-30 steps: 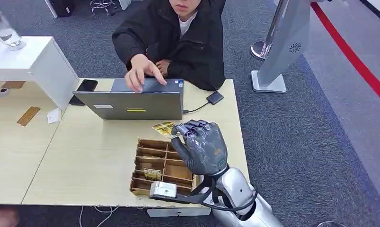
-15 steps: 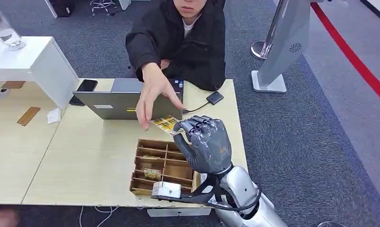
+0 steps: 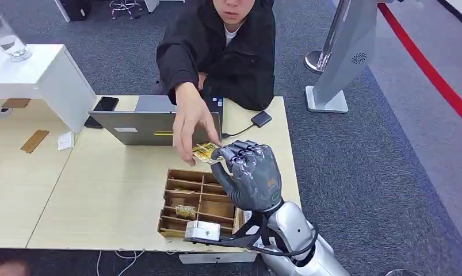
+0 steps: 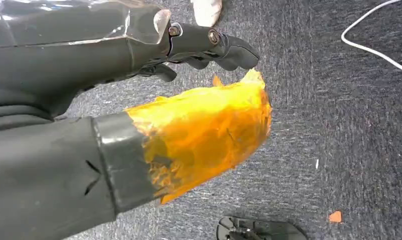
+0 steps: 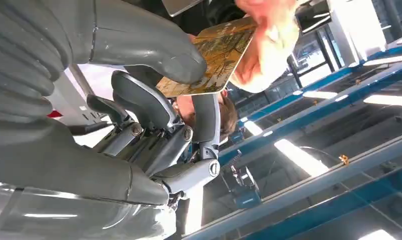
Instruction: Pass the card to the sensor for recognition and then transmit it.
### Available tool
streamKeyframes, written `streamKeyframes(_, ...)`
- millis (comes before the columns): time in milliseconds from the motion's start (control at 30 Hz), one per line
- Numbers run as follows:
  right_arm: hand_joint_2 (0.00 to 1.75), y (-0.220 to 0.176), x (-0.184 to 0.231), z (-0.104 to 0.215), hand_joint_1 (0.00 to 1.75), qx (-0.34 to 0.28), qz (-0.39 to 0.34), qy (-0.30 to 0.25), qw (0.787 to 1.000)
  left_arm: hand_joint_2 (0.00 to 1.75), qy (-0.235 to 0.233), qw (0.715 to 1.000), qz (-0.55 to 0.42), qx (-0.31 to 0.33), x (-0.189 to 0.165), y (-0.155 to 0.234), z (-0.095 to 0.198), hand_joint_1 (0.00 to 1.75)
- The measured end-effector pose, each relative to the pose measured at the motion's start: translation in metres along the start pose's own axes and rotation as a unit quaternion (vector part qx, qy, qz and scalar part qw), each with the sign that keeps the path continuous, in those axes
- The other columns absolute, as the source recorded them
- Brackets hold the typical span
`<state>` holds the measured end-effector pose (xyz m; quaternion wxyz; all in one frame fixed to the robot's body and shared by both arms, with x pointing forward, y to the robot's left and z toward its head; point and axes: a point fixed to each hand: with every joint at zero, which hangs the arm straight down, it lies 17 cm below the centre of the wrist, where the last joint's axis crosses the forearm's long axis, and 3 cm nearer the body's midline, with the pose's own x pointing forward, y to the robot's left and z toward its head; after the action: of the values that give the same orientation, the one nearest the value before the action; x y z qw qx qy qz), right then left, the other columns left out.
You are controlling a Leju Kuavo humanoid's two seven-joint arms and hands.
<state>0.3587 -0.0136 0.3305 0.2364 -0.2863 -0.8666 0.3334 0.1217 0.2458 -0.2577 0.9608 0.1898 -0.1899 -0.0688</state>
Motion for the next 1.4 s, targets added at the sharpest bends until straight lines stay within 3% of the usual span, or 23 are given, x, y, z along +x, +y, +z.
streamKeyframes(1400,1.75,-0.0001,-0.0004,0.0002,1.75,0.0,0.001,0.0,1.0,0.0,0.0,1.0,0.0,0.001,-0.0005,0.0019,-0.0008,0.0)
